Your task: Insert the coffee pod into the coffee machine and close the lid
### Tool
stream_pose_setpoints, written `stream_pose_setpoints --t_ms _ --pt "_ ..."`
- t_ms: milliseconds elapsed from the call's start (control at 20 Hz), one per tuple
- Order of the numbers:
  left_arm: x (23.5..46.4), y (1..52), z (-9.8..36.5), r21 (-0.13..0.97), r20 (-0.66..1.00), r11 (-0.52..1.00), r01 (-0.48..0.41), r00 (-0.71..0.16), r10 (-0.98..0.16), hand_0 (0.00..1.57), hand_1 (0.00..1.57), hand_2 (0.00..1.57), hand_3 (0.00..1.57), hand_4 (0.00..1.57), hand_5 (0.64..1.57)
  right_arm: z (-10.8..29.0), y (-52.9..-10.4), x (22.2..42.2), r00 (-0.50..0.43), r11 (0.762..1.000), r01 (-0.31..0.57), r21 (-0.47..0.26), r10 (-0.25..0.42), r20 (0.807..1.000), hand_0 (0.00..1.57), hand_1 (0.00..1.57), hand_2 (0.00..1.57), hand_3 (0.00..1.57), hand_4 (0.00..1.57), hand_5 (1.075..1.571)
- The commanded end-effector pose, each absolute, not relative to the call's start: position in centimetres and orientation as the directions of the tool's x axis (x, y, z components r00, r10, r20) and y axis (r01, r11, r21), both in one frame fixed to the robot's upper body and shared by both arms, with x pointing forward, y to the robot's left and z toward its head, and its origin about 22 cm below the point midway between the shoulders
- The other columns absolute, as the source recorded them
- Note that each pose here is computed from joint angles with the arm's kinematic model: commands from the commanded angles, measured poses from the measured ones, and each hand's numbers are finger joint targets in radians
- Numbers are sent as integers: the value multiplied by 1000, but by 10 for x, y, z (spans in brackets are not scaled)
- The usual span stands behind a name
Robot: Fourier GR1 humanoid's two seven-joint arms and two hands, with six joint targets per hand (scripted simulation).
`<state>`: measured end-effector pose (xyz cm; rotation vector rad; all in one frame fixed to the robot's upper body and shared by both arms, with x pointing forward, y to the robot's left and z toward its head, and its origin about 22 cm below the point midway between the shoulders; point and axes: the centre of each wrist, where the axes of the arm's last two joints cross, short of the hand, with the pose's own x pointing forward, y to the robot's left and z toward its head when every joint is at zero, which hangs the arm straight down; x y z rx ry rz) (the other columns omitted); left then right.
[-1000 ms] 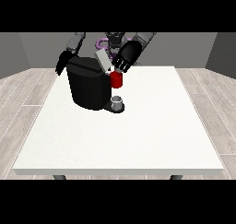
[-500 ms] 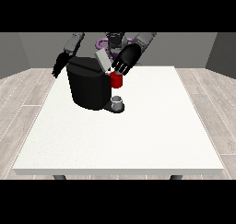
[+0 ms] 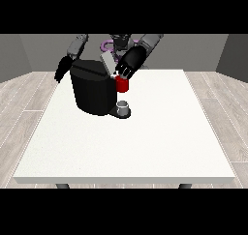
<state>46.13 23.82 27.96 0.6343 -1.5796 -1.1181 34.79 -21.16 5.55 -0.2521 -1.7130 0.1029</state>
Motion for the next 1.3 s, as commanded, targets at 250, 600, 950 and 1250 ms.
stream_pose_setpoints --t_ms 250,600,950,1250 --pt "462 228 276 904 423 417 91 -323 -847 1189 1189 1207 1172 362 1571 53 -225 349 -162 970 114 -217 233 959 0 0 0 0 0 1571" --pt "461 227 282 955 289 293 40 -333 -897 1212 1212 1225 1100 0 1571 59 -208 355 -143 973 128 -192 210 967 0 0 0 0 0 1571" --pt "460 257 296 952 293 307 3 -313 -903 1096 1096 1127 990 0 1571 82 -212 357 -168 965 110 -240 256 952 0 0 0 0 0 1571" --pt "462 250 286 934 333 356 -2 -353 -875 1150 1150 1145 953 0 1571 65 -212 350 -141 971 109 -214 229 963 0 0 0 0 0 1571"
